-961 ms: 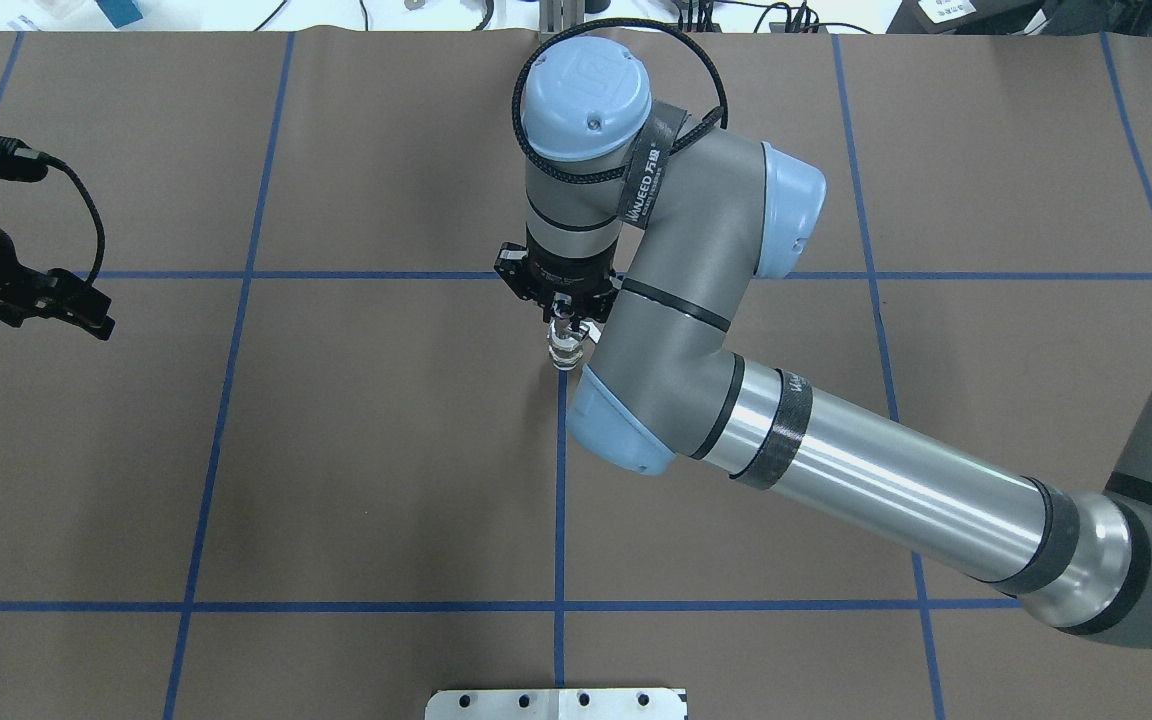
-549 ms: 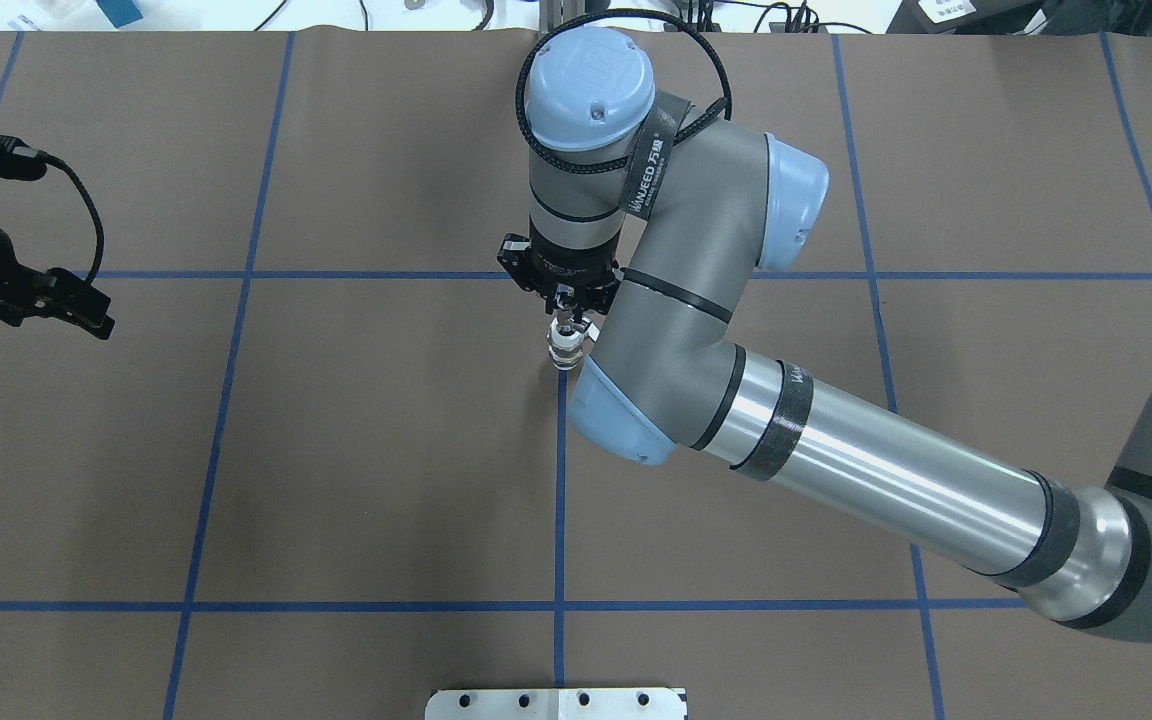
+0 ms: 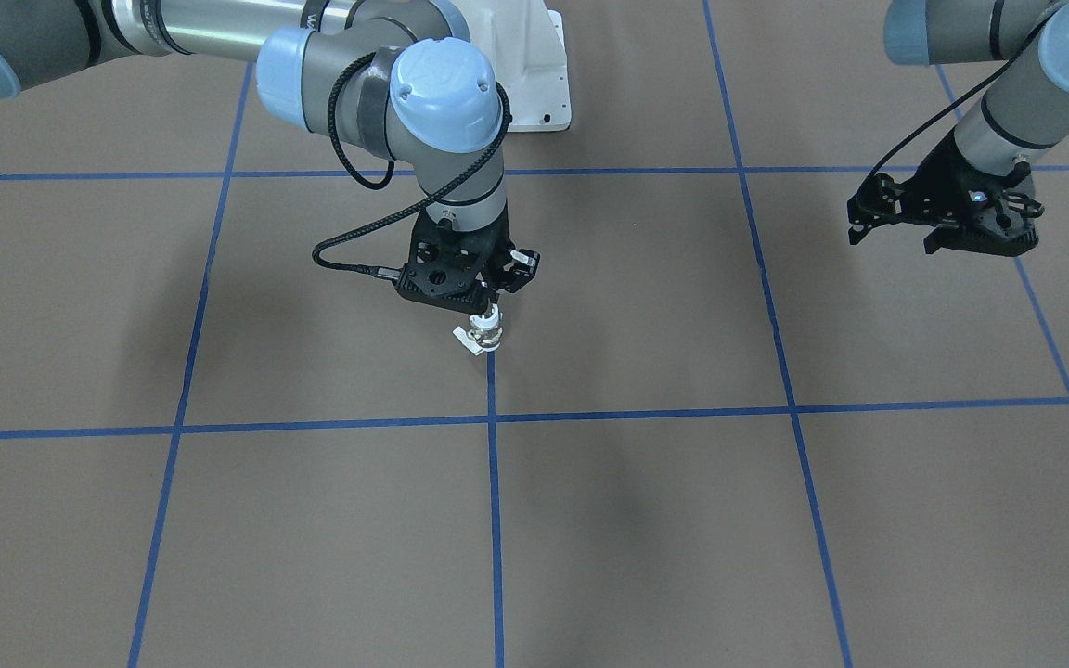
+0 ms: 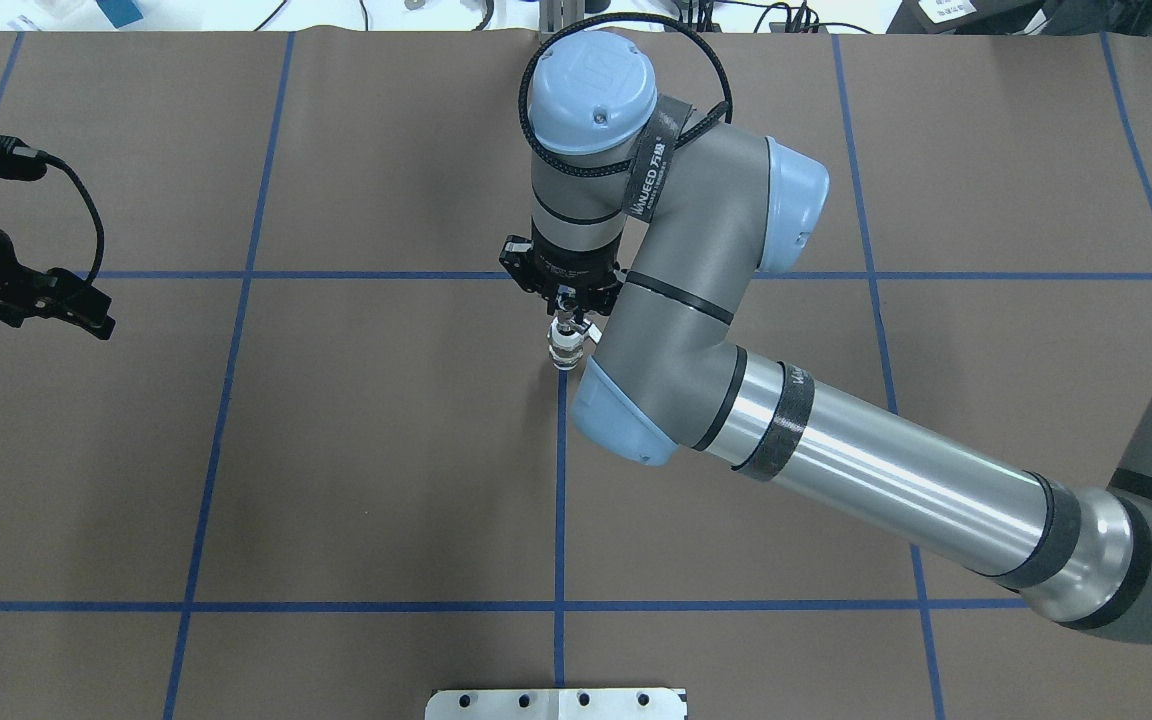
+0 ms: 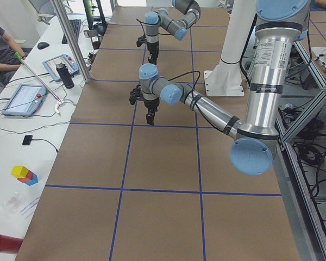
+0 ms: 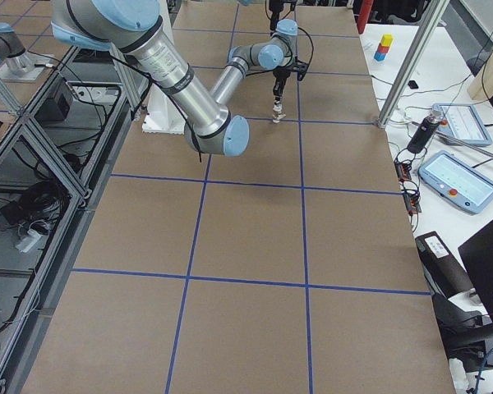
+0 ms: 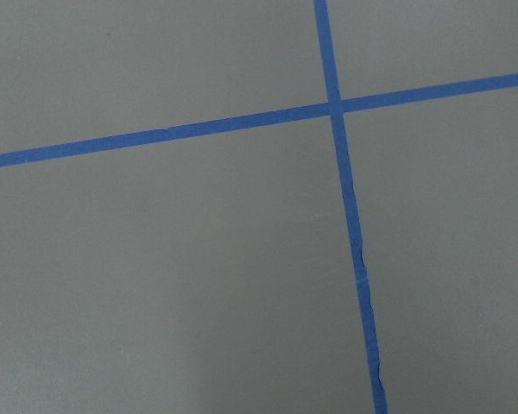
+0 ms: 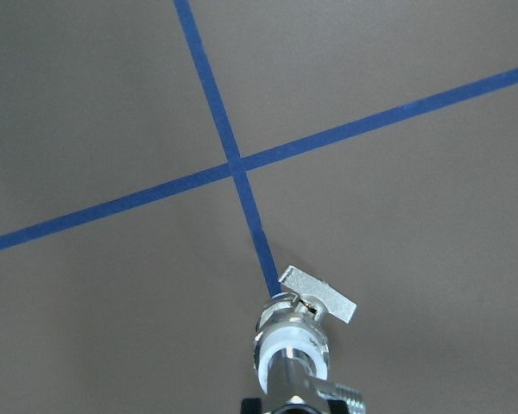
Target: Assemble PPR valve and pipe with both arms
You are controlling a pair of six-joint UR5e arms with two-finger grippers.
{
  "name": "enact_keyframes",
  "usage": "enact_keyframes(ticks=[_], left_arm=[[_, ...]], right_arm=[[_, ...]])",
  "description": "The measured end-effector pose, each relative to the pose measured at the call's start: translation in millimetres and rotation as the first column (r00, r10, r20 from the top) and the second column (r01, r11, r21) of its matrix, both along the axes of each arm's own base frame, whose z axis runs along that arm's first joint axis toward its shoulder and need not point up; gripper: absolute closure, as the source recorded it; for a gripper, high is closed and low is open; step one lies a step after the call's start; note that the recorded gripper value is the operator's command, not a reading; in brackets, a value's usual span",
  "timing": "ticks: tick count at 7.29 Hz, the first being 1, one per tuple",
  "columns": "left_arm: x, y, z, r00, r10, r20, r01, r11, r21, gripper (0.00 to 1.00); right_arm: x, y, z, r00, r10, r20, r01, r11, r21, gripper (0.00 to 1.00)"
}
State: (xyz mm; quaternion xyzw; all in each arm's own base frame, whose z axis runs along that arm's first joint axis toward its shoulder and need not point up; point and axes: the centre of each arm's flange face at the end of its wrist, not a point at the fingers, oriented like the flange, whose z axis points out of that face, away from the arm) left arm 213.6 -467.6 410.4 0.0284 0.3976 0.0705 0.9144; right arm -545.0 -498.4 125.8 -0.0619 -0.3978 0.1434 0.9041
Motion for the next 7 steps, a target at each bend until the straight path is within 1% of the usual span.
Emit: enact_keyframes(ticks=[3, 7], left_arm=[[-0.2, 0.5, -2.7, 1.0, -0.011, -0.003, 0.011, 1.0, -0.007, 0.01], [-0.4, 0.9, -4.2, 1.0, -0.012, -0.005, 0.012, 1.0, -0.005, 0.01]], right_arm=[[-0.9, -0.5, 4.7, 1.0, -0.002, -0.003, 0.002, 1.0, 0.0, 1.0], [-7.3, -4.3, 8.7, 1.0, 0.002, 0.011, -0.002, 1.0, 0.005, 1.0]])
